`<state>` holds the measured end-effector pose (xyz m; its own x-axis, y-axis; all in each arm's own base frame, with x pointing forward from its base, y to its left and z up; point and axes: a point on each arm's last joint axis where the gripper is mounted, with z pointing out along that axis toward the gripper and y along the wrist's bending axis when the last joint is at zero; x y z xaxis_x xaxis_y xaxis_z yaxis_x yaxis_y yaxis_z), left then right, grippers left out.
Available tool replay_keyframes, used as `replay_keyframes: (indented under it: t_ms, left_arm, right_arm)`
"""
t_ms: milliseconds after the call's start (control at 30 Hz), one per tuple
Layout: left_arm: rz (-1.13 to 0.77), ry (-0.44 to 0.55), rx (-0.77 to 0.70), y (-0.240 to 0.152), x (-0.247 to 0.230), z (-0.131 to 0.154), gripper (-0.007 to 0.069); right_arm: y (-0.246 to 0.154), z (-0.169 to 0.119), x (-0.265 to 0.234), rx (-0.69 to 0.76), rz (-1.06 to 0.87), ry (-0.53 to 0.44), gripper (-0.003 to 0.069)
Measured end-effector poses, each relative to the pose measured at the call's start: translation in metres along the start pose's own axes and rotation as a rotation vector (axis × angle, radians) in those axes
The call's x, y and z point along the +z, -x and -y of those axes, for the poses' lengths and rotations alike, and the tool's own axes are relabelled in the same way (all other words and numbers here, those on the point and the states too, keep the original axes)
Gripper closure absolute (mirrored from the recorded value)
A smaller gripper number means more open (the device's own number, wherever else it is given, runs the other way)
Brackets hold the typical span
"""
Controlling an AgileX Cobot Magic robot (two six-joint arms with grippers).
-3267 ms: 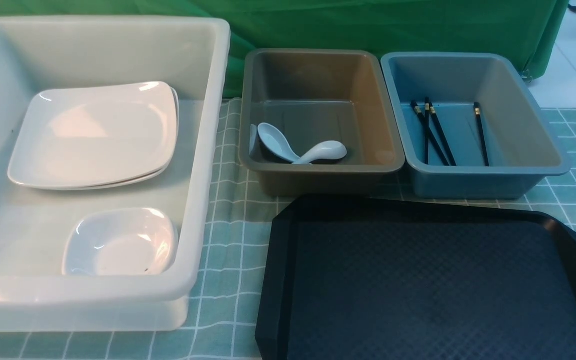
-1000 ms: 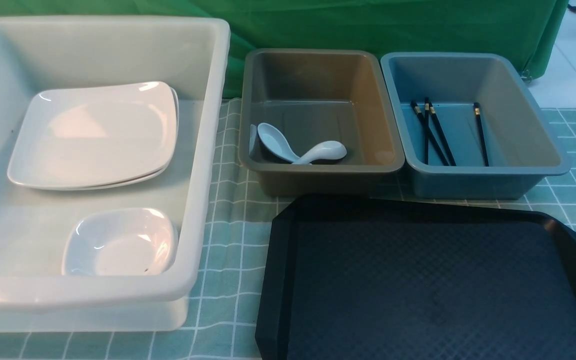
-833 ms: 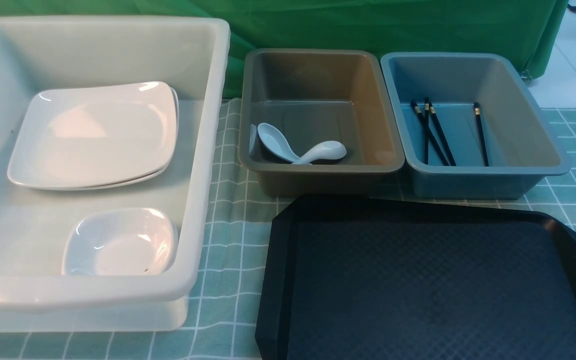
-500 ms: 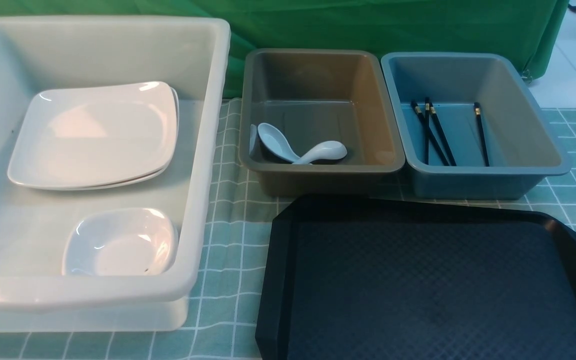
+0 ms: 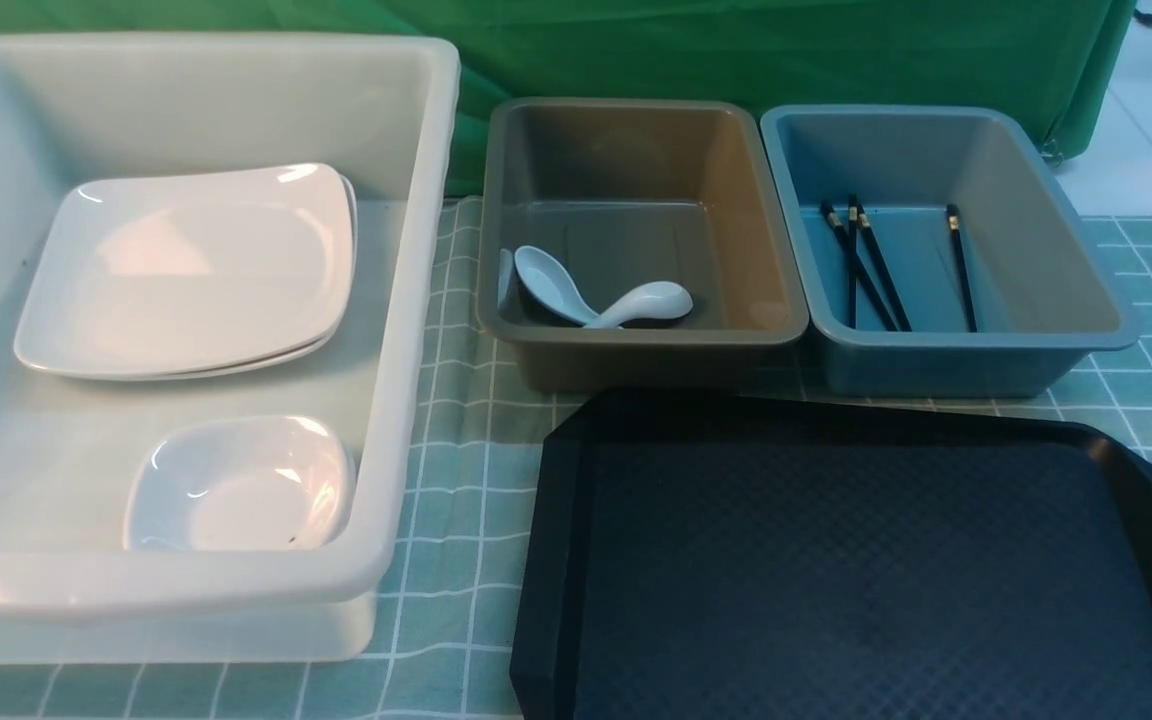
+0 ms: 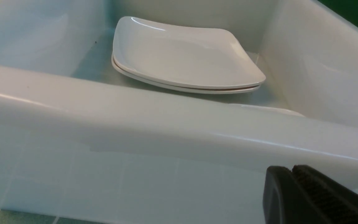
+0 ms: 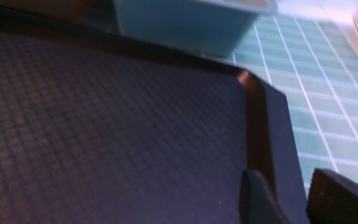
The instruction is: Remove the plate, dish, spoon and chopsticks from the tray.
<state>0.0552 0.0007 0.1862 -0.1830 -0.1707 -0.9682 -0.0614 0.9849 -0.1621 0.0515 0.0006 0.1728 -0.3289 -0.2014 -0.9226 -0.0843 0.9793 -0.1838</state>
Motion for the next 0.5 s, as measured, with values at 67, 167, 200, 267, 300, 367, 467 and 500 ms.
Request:
replay_keyframes:
  t_ms: [67, 167, 200, 267, 300, 367, 467, 500]
  left_arm:
    - [0.001, 0.001, 0.003, 0.0001, 0.0, -0.0001, 0.0608]
    - [0.0, 0.001, 0.003, 0.0, 0.0, -0.0001, 0.0608]
    - [0.0, 0.001, 0.003, 0.0, 0.0, -0.0001, 0.0608]
    - [0.0, 0.001, 0.003, 0.0, 0.0, -0.0001, 0.0608]
    - [0.0, 0.001, 0.004, 0.0, 0.0, -0.0001, 0.0608]
    - [0.0, 0.001, 0.004, 0.0, 0.0, -0.0001, 0.0608]
    - [0.0, 0.001, 0.004, 0.0, 0.0, -0.0001, 0.0608]
    - [0.0, 0.001, 0.004, 0.0, 0.0, -0.0001, 0.0608]
  right_arm:
    - [0.0001, 0.0002, -0.0001, 0.006, 0.001, -0.004, 0.0376]
    - [0.0, 0.0003, -0.0001, 0.007, 0.0, -0.005, 0.0376]
    - [0.0, 0.0003, -0.0001, 0.007, 0.001, -0.005, 0.0376]
    - [0.0, 0.0003, -0.0001, 0.007, 0.001, -0.005, 0.0376]
    - [0.0, 0.0003, -0.0001, 0.007, 0.001, -0.005, 0.0376]
    - [0.0, 0.0003, -0.0001, 0.009, 0.001, -0.005, 0.0376]
    - [0.0001, 0.0003, -0.0001, 0.009, 0.001, -0.005, 0.0376]
    - [0.0001, 0.0003, -0.0001, 0.009, 0.001, -0.005, 0.0376]
